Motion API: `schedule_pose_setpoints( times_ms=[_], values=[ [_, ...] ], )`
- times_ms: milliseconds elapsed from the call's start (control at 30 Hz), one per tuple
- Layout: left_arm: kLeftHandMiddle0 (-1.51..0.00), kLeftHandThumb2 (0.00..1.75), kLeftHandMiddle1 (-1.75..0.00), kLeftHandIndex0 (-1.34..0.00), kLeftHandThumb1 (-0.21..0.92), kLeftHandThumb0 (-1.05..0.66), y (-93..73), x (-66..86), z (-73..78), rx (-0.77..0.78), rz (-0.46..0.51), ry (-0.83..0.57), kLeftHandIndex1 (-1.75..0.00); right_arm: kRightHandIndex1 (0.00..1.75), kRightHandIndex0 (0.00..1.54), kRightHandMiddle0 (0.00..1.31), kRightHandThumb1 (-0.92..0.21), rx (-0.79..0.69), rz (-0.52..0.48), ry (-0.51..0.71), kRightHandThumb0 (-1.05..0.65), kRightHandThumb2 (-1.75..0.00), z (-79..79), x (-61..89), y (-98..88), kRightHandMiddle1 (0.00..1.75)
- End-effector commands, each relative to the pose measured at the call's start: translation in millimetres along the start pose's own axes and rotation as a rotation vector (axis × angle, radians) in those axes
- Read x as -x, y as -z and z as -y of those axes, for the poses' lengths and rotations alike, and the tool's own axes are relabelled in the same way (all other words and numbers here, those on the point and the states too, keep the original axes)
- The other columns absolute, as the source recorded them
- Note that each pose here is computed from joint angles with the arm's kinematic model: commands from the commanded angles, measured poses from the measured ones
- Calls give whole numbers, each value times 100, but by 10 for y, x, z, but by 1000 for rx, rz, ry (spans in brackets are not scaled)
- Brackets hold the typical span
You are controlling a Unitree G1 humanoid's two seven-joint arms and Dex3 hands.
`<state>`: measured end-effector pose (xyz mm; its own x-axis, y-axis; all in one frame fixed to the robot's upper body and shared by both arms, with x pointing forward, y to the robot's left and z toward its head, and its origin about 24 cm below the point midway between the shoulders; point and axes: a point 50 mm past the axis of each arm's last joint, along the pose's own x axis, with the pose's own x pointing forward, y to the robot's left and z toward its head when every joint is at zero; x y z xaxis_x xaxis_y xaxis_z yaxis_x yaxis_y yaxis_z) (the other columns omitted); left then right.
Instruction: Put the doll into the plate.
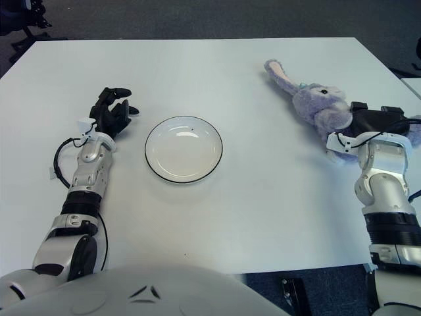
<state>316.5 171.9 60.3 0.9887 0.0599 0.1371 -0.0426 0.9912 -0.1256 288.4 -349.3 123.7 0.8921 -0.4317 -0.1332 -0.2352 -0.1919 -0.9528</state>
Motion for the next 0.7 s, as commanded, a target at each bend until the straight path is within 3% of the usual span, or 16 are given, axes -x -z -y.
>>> schedule_pose_setpoints(
  times_ms=[0, 300, 433, 667],
  values=[
    [-57, 63, -152, -40, 71, -1, 152, 93, -41, 4, -75, -22, -137, 3, 39, 23, -92, -43, 46, -108, -103, -67, -241, 4, -84, 4],
    [-57, 63, -152, -40, 71, -1, 149, 94, -41, 6, -77, -22, -137, 3, 52, 38, -92, -134, 50, -90, -101, -66, -248, -6, -86, 8],
    [-57, 63, -152, -40, 71, -1, 146, 88, -44, 9, -78, -24, -137, 5, 59, 49, -92, -194, 16, -12, -95, -64, -246, -4, -90, 13],
    [-57, 63, -152, -40, 71, -1, 146, 87, -40, 10, -78, -26, -137, 4, 62, 54, -92, -245, -19, 93, -84, -65, -270, 2, -98, 14]
  ],
)
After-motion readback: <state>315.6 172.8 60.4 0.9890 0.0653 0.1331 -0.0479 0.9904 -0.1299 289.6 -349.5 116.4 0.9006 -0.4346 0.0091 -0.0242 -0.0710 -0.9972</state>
